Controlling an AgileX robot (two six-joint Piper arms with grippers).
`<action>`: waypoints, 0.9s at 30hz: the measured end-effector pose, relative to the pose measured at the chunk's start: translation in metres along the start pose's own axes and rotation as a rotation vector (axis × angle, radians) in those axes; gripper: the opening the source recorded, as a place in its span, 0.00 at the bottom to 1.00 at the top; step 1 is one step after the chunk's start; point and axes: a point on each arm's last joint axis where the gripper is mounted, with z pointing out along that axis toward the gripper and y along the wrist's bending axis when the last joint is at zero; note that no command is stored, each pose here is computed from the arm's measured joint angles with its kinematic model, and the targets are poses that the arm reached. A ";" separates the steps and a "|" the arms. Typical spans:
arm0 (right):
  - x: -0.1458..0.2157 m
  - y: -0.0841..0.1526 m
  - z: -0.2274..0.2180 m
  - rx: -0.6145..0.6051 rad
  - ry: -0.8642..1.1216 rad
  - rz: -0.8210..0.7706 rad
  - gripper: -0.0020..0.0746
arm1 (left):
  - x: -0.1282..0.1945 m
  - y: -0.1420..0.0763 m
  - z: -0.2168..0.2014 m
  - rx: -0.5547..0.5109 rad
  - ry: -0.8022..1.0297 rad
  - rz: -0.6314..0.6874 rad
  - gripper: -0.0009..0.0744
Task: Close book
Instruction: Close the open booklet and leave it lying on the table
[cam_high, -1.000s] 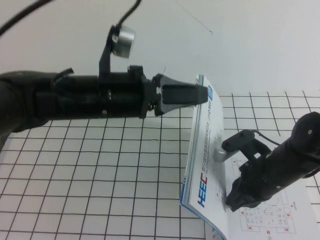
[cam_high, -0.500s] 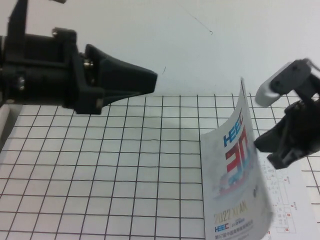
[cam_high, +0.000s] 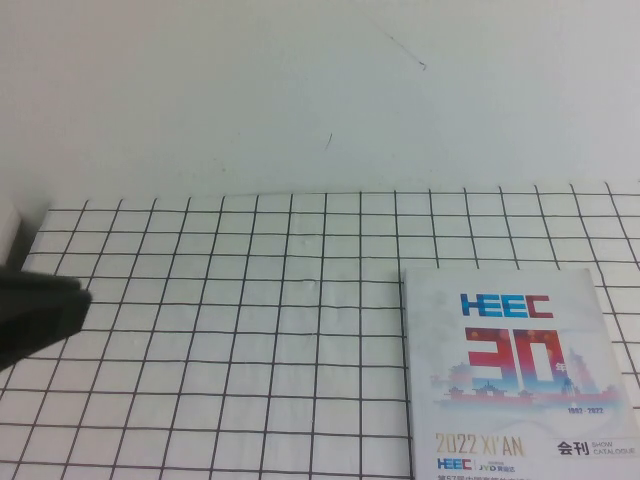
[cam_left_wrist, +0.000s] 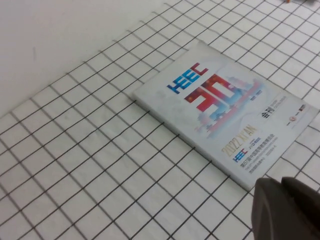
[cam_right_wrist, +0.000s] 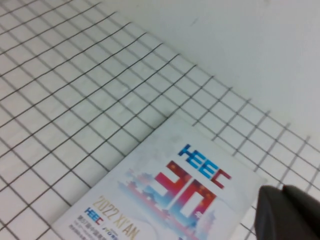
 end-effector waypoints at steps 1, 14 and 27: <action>0.006 0.000 -0.008 0.032 -0.010 0.005 0.02 | 0.005 -0.002 -0.004 -0.024 -0.003 -0.020 0.01; 0.100 0.015 0.002 0.200 -0.203 0.094 0.02 | 0.120 0.005 0.034 -0.256 -0.146 -0.254 0.01; 0.148 0.023 0.053 0.188 -0.146 0.069 0.02 | 0.190 0.024 0.081 -0.366 -0.118 -0.331 0.01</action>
